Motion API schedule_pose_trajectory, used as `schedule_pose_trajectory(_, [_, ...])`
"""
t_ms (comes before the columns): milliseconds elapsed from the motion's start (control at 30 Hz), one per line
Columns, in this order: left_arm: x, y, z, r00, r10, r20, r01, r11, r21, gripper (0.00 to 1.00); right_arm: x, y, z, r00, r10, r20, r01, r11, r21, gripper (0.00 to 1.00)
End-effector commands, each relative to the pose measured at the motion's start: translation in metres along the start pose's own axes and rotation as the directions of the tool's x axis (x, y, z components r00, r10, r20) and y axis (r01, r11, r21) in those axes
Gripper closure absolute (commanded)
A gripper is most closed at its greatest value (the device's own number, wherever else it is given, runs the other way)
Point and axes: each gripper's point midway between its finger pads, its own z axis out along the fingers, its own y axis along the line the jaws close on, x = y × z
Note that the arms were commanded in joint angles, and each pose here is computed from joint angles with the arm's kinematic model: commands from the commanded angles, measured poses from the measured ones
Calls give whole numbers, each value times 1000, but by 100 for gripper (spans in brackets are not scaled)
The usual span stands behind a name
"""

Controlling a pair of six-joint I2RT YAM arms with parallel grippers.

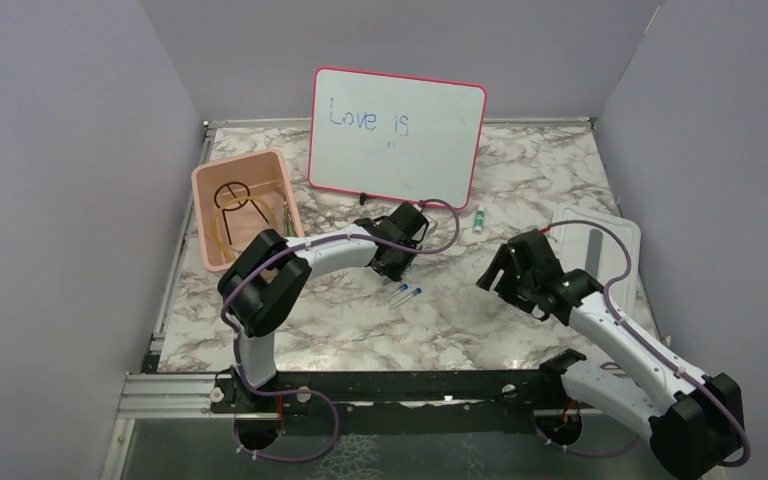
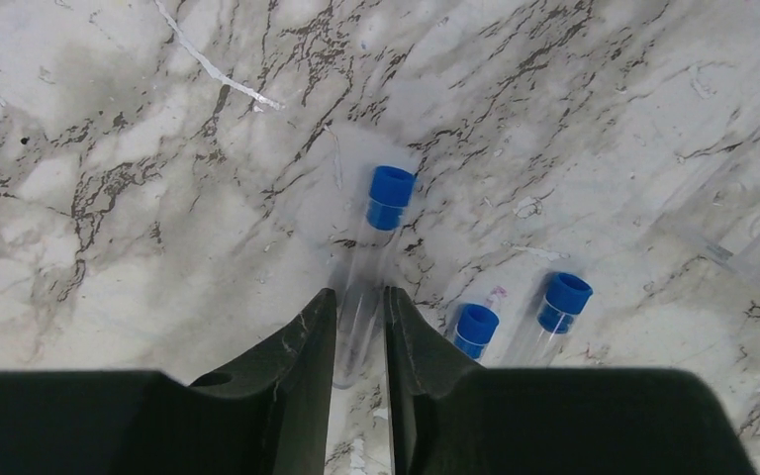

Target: Organize the chemistry lab equipment

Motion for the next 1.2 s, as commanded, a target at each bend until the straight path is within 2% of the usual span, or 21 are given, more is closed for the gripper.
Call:
schedule_pose_trajectory(0, [26, 10, 14, 994, 30, -104, -38, 996, -76, 78, 24, -5, -2, 995, 48, -93, -50, 999, -16, 24])
schedule_pose_trajectory(167, [15, 8, 10, 997, 14, -75, -21, 996, -82, 87, 39, -5, 8, 987, 61, -147, -66, 997, -26, 24])
schedule_pose_trajectory(633, [-45, -7, -38, 983, -54, 175, 58, 998, -13, 89, 29, 53, 36, 983, 47, -180, -86, 973, -215, 33])
schedule_pose_trajectory(900, [-58, -5, -65, 954, -101, 282, 99, 995, 23, 89, -5, 86, 48, 995, -44, -87, 19, 963, -270, 36])
schedule_pose_trajectory(1167, [-71, -22, -100, 920, -119, 374, 66, 986, 152, 89, -22, 82, 17, 987, -158, -15, 148, 953, -264, 31])
